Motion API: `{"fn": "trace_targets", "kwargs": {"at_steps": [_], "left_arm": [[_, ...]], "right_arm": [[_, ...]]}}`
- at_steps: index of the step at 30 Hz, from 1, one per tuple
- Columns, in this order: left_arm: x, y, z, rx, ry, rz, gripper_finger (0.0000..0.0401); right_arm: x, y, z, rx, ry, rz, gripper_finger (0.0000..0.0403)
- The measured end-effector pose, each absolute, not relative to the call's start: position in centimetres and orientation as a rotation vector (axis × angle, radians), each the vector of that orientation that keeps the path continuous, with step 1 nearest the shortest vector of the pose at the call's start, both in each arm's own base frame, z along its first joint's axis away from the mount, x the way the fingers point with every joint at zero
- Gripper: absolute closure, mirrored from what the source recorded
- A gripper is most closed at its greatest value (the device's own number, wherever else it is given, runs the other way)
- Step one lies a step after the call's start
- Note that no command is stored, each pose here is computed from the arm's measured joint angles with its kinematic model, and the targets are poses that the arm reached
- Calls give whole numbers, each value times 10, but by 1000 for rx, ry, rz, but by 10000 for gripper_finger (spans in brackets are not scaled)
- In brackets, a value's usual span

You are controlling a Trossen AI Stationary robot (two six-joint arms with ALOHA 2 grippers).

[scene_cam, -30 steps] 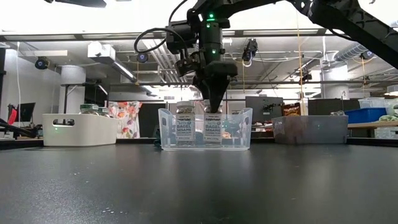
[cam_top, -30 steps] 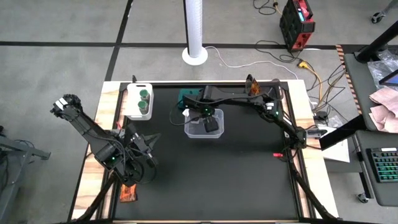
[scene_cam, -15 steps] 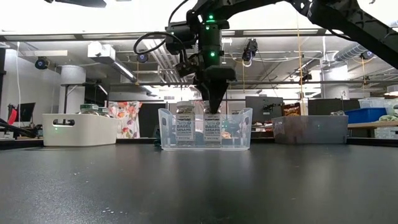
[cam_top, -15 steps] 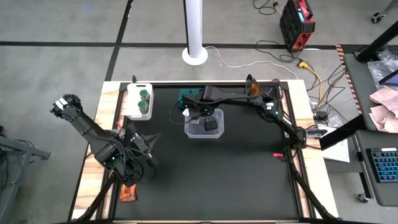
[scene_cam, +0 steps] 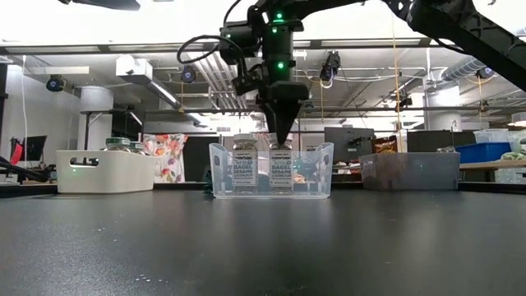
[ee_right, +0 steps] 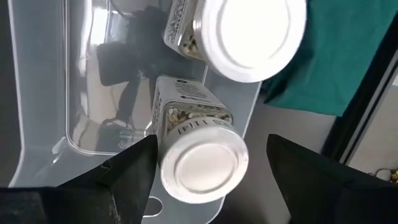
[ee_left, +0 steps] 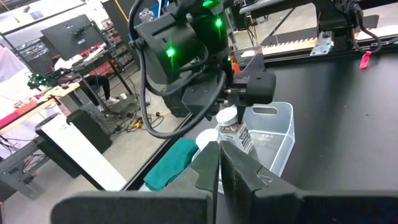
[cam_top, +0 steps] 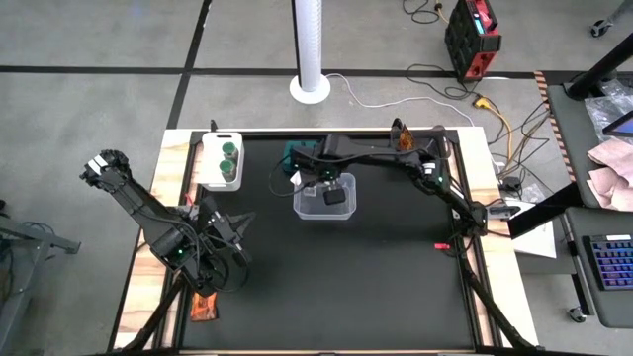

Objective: Sort spices by type
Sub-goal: Put the spice pack into the black bin

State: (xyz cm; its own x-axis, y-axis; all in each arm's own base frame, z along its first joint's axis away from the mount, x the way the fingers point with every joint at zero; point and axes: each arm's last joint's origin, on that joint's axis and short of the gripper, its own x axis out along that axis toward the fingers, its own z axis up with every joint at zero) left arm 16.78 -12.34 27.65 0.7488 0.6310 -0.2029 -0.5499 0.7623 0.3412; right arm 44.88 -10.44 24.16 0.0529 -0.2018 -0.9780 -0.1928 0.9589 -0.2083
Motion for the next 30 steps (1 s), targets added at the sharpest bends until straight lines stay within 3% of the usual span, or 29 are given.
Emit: {"fn": "trace_targets", "kwargs": {"at_steps": [10, 16, 30], "left_arm": [[168, -123, 276, 269, 327, 648, 401], [168, -123, 276, 269, 337, 642, 401], [167, -124, 275, 256, 355, 624, 401]], "right_arm": [[437, -101, 263, -244, 1564, -58, 120], [425, -92, 300, -187, 1461, -130, 140], [392, -25, 372, -179, 1120, -51, 256]]}}
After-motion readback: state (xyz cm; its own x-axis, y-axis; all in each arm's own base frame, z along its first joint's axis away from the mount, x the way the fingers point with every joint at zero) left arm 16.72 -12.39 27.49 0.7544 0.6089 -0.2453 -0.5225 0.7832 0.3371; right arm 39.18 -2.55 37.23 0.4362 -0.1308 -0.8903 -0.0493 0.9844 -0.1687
